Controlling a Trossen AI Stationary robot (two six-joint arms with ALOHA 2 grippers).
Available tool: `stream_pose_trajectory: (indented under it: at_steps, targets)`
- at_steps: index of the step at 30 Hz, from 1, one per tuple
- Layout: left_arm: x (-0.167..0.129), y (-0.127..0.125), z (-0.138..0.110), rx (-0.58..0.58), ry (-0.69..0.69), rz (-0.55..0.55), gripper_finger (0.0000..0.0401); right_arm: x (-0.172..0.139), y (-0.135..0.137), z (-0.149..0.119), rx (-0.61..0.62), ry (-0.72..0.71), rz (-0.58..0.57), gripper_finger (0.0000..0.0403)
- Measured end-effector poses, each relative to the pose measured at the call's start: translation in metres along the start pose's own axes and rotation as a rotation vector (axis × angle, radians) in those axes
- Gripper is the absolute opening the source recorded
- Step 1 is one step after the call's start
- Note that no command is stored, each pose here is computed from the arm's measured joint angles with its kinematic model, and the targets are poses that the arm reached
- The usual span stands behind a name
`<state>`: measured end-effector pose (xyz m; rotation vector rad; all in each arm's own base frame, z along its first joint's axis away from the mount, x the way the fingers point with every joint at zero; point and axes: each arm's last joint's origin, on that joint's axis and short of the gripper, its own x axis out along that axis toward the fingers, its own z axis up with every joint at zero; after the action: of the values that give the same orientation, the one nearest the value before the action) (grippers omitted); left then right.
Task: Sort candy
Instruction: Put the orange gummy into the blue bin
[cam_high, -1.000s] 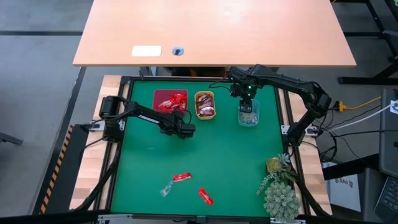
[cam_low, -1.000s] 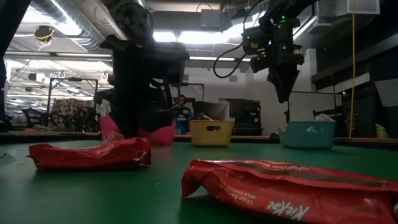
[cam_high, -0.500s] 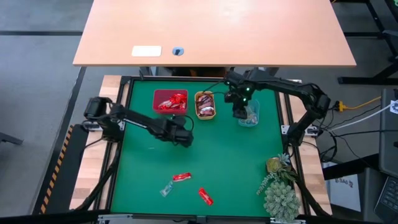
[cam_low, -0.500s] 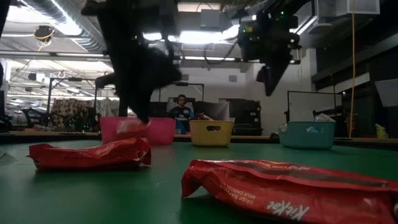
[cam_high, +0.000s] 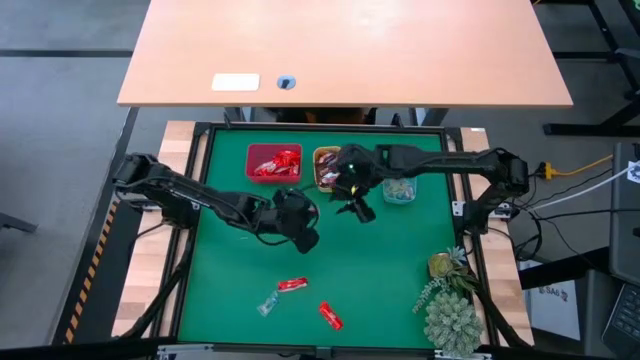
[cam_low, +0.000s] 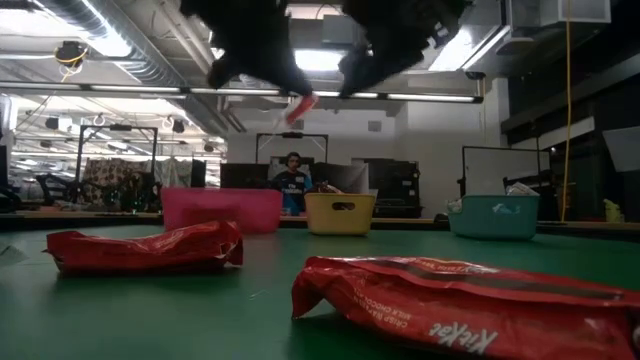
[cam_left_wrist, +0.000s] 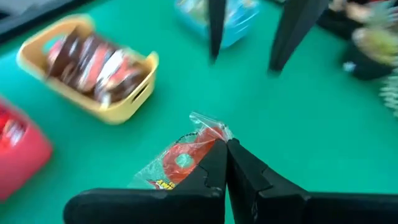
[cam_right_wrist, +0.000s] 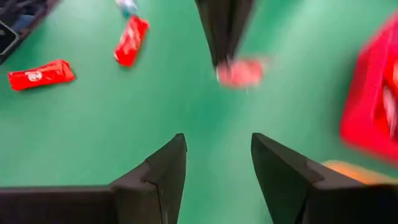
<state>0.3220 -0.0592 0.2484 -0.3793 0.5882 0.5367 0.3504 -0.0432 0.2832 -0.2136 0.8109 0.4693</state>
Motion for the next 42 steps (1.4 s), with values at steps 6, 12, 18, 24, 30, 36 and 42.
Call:
stream_pose_trajectory:
  at_steps: [6, 12, 18, 24, 30, 36, 42]
  targets:
    - [-0.007, -0.015, 0.004, 0.099, -0.084, -0.105, 0.0, 0.01, 0.018, 0.025, -0.136, -0.124, -0.023, 0.0182]
    - [-0.012, -0.024, 0.005, 0.151, -0.131, -0.153, 0.0, 0.016, 0.033, 0.036, -0.215, -0.16, -0.01, 0.0182]
    - [-0.015, -0.028, 0.003, 0.202, -0.147, -0.174, 0.0, 0.018, 0.04, 0.034, -0.285, -0.121, 0.01, 0.0182]
    - [-0.016, -0.03, 0.002, 0.21, -0.13, -0.201, 0.0, 0.018, 0.039, 0.03, -0.289, -0.067, -0.018, 0.0182]
    - [-0.016, -0.03, 0.002, 0.21, -0.129, -0.203, 0.0, 0.019, 0.04, 0.028, -0.311, -0.05, -0.007, 0.0182]
    - [-0.016, -0.03, 0.002, 0.208, -0.131, -0.204, 0.0, 0.019, 0.04, 0.029, -0.312, -0.058, 0.001, 0.0182]
    - [-0.016, -0.03, 0.002, 0.207, -0.132, -0.205, 0.0, 0.018, 0.041, 0.029, -0.312, -0.077, 0.032, 0.0182]
